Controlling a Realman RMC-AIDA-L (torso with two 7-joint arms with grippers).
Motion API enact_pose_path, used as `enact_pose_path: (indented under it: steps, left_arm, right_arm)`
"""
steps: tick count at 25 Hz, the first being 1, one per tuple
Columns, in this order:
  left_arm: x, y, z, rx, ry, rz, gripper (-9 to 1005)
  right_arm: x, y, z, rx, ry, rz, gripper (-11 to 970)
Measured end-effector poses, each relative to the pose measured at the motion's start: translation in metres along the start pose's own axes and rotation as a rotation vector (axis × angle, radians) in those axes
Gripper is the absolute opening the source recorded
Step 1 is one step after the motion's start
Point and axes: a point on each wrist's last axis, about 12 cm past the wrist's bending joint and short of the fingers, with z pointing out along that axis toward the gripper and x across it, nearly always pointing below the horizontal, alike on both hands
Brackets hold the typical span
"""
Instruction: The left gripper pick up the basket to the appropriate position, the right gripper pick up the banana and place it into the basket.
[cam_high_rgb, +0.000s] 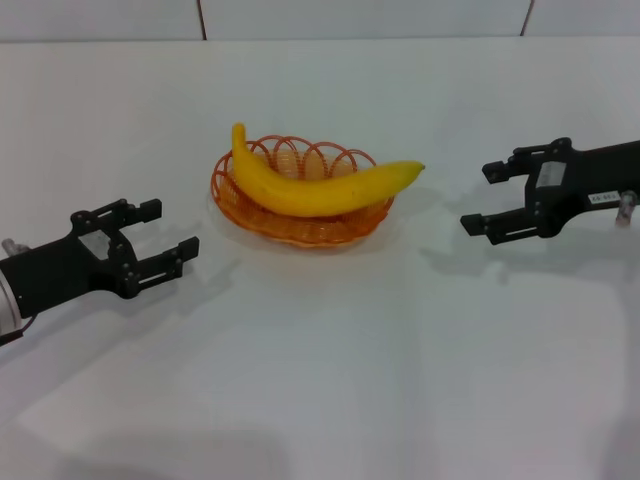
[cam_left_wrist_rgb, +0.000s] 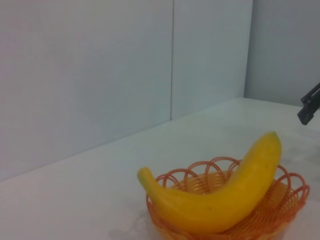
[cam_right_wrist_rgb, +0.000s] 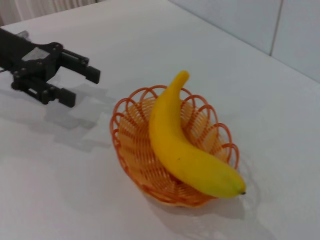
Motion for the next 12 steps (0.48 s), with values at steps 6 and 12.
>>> enact_pose_path:
  steps: [6, 12]
  left_arm:
    - [-0.0007, 0.0007, 0.0, -0.001, 0.0, 0.004, 753]
    - [-0.0022, 0.0009, 0.0017, -0.001, -0.005, 0.005, 753]
  right_arm:
    - [0.0012, 0.0014, 0.001, -0.01, 0.0, -0.004, 816]
    - [0.0037, 0.0024, 0.0033, -0.022, -0.004, -0.016, 816]
